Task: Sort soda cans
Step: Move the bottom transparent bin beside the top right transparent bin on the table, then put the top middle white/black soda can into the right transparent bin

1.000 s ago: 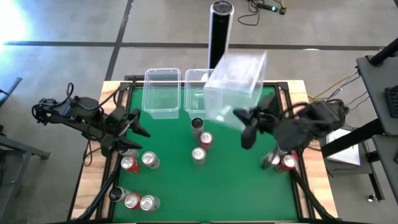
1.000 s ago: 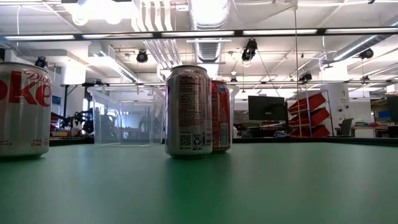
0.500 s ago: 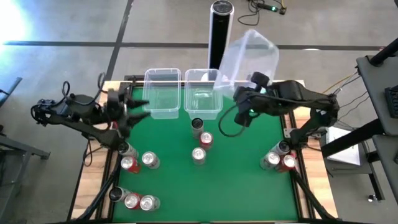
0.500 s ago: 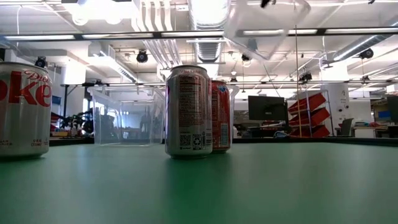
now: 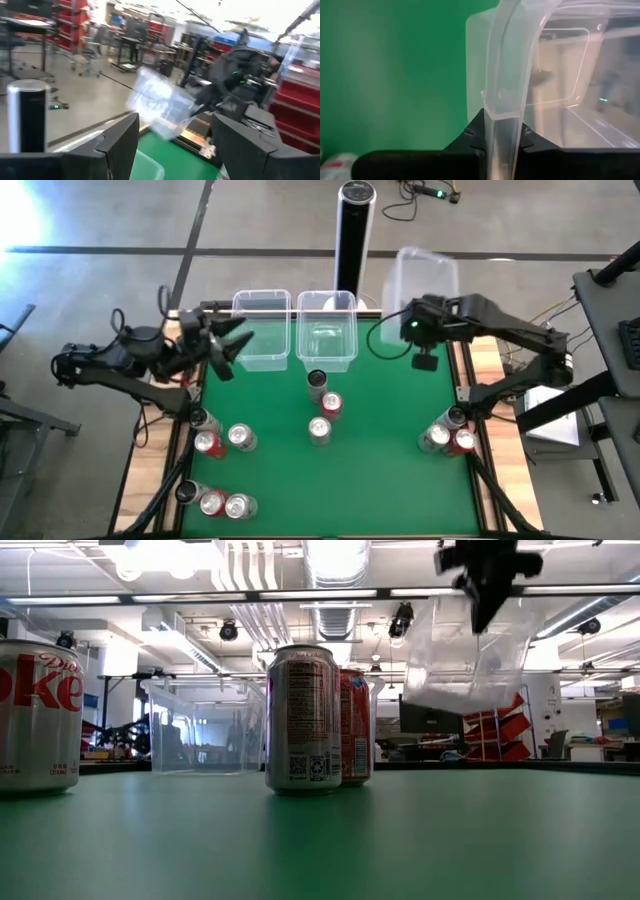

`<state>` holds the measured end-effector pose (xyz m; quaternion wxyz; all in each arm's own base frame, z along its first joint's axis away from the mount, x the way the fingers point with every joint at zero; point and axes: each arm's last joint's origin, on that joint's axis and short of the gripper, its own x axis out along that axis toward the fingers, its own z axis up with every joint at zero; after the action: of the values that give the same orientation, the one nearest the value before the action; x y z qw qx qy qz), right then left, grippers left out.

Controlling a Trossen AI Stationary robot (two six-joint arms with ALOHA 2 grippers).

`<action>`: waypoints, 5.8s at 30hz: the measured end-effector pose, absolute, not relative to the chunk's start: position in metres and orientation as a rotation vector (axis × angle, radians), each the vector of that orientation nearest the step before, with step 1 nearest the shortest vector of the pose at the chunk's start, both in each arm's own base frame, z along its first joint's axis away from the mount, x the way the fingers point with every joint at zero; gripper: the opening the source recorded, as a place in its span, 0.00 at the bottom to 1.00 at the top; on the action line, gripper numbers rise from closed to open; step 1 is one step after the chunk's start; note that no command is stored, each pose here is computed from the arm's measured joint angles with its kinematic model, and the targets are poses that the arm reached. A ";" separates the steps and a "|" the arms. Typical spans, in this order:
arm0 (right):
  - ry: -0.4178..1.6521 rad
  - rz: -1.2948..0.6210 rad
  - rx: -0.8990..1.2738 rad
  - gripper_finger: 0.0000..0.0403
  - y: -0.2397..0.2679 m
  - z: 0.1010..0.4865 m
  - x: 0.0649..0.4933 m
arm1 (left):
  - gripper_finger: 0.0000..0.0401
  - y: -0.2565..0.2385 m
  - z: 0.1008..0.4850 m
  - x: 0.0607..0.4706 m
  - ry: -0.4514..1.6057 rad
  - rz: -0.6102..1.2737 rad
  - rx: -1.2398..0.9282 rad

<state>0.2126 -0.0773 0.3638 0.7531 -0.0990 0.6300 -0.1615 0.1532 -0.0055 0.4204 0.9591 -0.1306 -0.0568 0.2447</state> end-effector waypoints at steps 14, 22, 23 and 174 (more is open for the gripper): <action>1.568 -0.249 -0.156 0.04 -0.086 0.260 0.232 | 0.58 0.003 0.406 0.191 -0.094 0.589 -0.356; 1.513 -0.225 -0.169 0.04 -0.091 0.245 0.253 | 0.58 0.011 0.404 0.193 -0.095 0.635 -0.361; 1.527 -0.220 -0.168 0.04 -0.091 0.243 0.254 | 0.58 0.011 0.403 0.195 -0.087 0.635 -0.359; 1.198 -0.785 0.573 0.66 -0.184 0.240 0.260 | 0.58 0.010 0.417 0.187 -0.109 0.304 -0.243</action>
<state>0.2605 -0.1840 0.2403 0.7171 0.2587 0.5412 -0.3548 0.1869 0.0103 0.4166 0.9796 -0.1208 -0.0541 0.1509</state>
